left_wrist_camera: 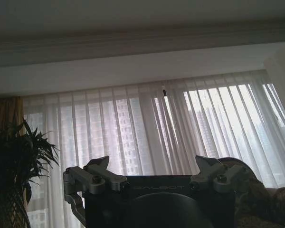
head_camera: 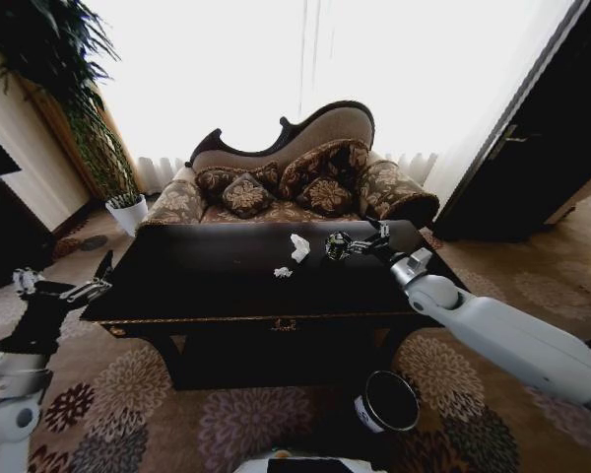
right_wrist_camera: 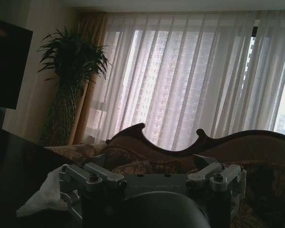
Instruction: Move to the front of the table and place the trash on the table into the trash bin.
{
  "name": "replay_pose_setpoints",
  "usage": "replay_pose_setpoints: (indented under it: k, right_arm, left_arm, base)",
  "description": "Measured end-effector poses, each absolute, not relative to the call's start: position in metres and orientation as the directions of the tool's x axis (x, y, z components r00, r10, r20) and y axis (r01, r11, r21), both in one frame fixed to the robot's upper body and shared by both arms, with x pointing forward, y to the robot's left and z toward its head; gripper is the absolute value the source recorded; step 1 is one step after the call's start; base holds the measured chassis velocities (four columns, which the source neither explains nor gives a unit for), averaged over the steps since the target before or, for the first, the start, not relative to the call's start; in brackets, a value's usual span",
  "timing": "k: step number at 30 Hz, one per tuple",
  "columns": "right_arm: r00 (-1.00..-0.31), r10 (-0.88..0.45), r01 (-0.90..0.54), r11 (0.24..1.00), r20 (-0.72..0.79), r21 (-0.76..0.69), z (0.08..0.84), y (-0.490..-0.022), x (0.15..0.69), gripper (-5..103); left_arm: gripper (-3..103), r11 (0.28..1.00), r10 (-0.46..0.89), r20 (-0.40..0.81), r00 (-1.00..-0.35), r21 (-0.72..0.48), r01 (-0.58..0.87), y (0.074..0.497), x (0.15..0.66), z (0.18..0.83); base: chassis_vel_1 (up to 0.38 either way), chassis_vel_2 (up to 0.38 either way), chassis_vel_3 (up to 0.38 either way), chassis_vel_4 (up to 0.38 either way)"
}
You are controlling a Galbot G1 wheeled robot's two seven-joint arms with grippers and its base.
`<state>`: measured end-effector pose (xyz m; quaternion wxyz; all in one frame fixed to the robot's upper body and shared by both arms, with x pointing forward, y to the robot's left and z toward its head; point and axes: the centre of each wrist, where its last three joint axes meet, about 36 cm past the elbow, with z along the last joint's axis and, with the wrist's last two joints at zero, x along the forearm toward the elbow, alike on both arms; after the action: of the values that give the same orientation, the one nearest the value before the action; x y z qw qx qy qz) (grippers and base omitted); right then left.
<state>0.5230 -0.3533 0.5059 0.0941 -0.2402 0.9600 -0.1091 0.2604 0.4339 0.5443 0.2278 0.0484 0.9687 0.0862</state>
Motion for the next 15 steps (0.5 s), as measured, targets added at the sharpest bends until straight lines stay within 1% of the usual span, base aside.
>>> replay_pose_setpoints:
  k: [9, 15]
  right_arm:
    - [-0.838, -0.537, -0.495, 0.821, -0.093, -0.285, 0.497, -0.345, 0.541, 100]
    - [-0.831, -0.550, -0.506, 0.811, -0.088, -0.295, 0.497, -0.345, 0.545, 100]
  left_arm:
    - [100, 0.981, 0.131, -0.433, -0.892, 0.187, 0.054, 0.433, 0.260, 0.542]
    - [100, 0.981, 0.128, -0.430, -0.894, 0.186, 0.051, 0.434, 0.261, 0.541]
  base:
    - [0.000, 0.000, 0.000, 0.000]
    - [0.000, 0.000, 0.000, 0.000]
